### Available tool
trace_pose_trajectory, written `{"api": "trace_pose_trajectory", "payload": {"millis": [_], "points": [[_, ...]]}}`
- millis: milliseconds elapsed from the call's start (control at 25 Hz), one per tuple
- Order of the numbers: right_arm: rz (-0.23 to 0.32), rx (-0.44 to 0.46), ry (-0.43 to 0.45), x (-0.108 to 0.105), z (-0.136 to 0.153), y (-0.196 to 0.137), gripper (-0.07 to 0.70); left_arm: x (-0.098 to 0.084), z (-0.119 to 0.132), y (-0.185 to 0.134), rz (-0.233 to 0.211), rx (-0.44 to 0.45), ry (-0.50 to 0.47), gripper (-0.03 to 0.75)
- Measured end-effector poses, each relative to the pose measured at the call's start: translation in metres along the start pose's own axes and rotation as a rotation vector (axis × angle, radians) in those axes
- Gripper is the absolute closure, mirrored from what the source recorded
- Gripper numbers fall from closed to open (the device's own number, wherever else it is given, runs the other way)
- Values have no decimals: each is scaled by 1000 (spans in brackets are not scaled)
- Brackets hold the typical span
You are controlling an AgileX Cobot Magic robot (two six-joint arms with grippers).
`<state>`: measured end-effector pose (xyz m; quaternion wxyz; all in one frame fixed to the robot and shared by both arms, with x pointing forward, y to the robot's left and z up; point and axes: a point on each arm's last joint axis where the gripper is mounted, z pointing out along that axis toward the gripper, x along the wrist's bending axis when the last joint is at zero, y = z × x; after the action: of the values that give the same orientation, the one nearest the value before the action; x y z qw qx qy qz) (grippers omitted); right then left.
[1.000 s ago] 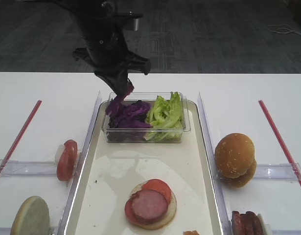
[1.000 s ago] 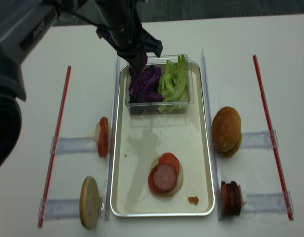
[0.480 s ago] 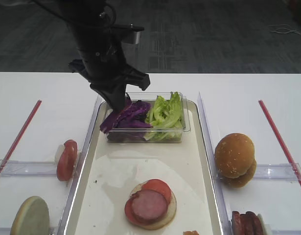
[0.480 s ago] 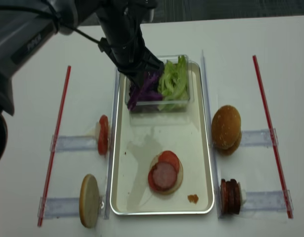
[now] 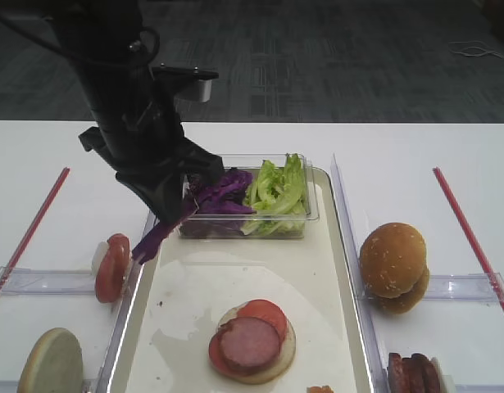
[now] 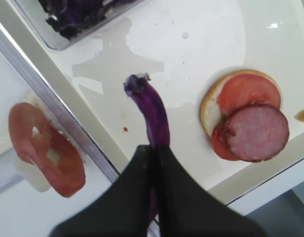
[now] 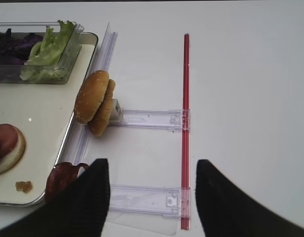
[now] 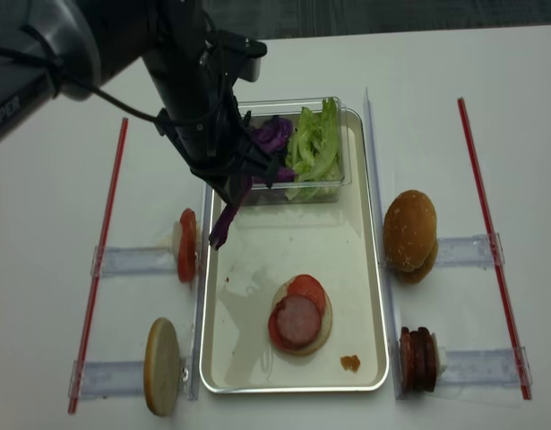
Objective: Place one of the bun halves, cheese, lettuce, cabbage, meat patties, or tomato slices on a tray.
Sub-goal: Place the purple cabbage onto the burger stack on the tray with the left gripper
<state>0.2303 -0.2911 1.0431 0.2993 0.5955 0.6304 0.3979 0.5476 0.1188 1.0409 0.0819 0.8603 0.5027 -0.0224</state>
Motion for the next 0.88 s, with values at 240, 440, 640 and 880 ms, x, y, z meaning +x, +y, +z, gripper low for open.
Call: {"api": "trace_pose_trajectory", "payload": {"millis": [240,440,640,880], "points": [[0,0,0,0,0,0,230,-2,9,-14,-15,0,-33,694],[0,0,0,0,0,0,230,-14,20,-26,14,18,-41,694],[0,0,0,0,0,0,230,-38,36,-35,89,34,-45,694],[0,0,0,0,0,0,230,-56,41,-36,141,-3,-53,694]]}}
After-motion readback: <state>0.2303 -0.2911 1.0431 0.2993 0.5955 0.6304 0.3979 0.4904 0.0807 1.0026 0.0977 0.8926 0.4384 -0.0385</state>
